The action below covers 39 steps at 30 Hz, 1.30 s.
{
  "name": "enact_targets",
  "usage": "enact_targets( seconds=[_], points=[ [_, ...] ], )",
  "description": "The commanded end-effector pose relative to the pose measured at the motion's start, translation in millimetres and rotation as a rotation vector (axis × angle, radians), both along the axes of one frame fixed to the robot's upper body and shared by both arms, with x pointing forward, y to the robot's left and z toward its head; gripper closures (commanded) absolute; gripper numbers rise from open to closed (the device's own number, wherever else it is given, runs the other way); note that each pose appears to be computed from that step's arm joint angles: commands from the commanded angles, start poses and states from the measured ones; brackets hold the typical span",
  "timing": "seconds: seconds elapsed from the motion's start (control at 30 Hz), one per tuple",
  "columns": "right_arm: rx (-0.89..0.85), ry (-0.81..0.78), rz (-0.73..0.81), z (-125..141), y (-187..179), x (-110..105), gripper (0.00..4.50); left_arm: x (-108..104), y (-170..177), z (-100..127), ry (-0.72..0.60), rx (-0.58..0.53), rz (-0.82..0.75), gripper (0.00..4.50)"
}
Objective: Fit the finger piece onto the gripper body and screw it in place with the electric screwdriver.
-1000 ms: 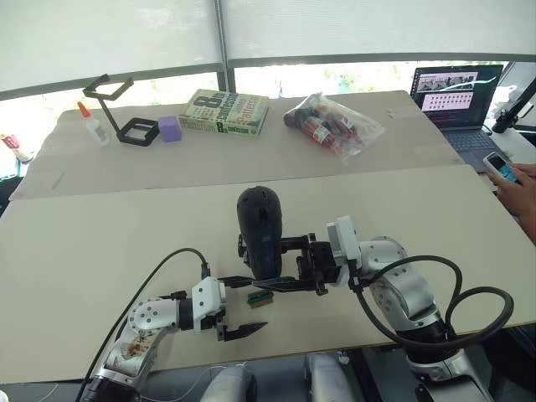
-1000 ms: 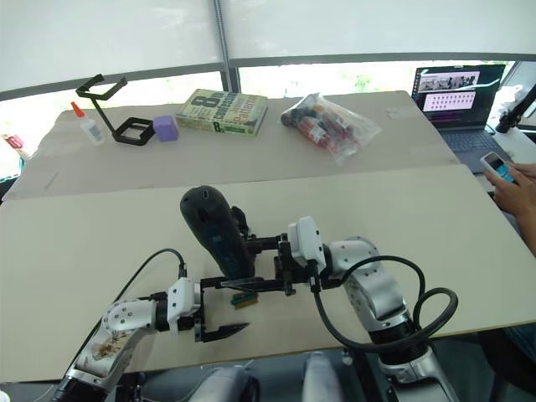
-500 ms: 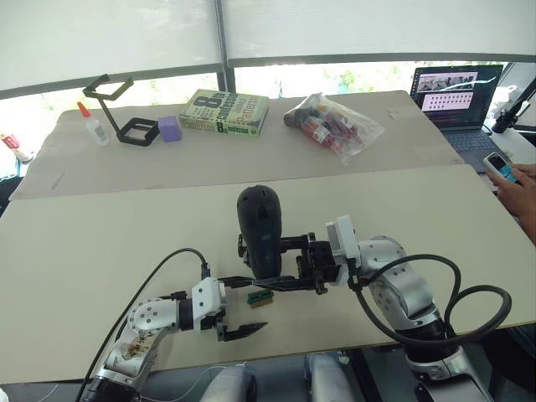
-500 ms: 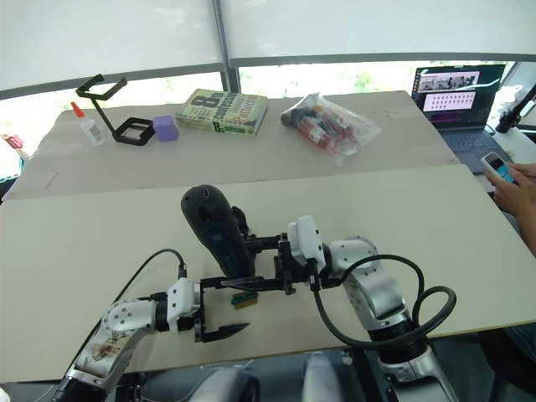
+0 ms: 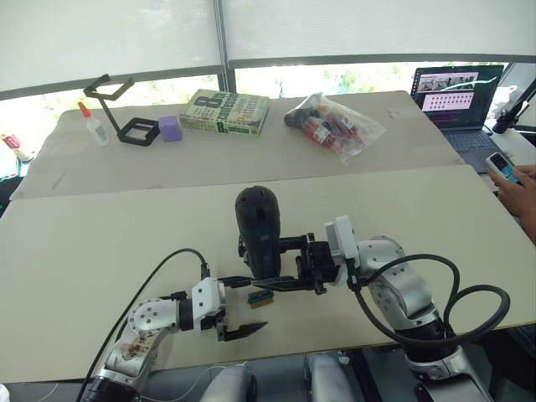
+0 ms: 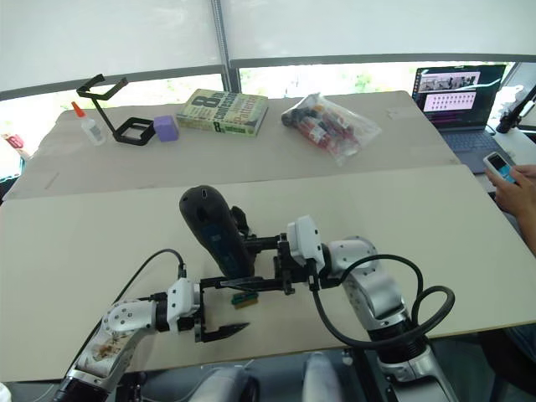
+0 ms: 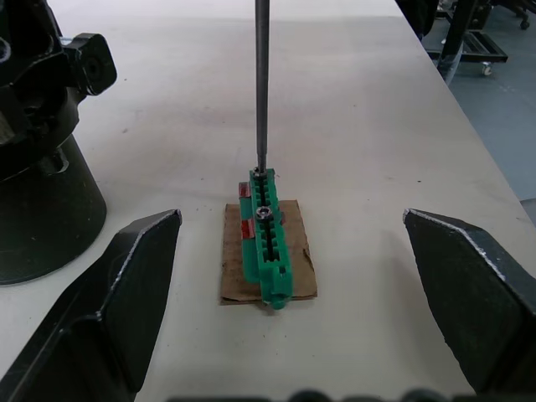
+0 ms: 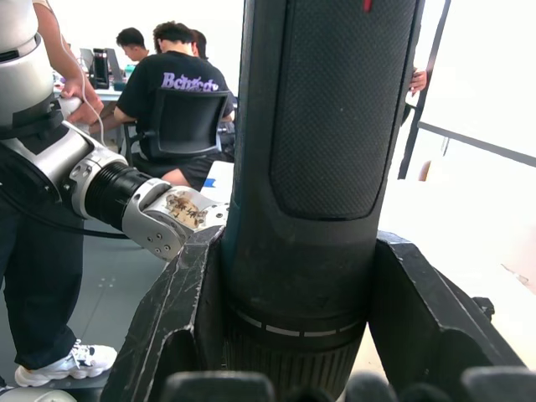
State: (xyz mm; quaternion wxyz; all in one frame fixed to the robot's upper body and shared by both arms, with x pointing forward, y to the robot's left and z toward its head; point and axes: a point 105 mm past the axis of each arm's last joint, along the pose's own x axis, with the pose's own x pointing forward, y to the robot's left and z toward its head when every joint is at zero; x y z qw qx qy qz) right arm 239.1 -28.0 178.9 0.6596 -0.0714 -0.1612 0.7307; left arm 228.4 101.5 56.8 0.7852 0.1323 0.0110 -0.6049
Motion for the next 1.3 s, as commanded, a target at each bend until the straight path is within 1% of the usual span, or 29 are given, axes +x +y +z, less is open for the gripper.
enact_targets(
  seconds=[0.03,0.67,1.3],
  points=[
    [0.034,-0.055,0.027,12.6,4.1,-4.7,2.52,-7.4,-2.6,-11.3,0.051,0.005,-0.013,0.0],
    [0.016,-0.056,0.026,11.5,0.9,-5.5,2.52,-9.4,-2.0,-14.6,0.056,0.004,-0.019,0.0],
    [0.033,-0.059,0.029,16.3,0.1,-5.6,2.52,-9.5,-4.7,-11.5,0.061,-0.003,-0.025,0.0]
  ],
)
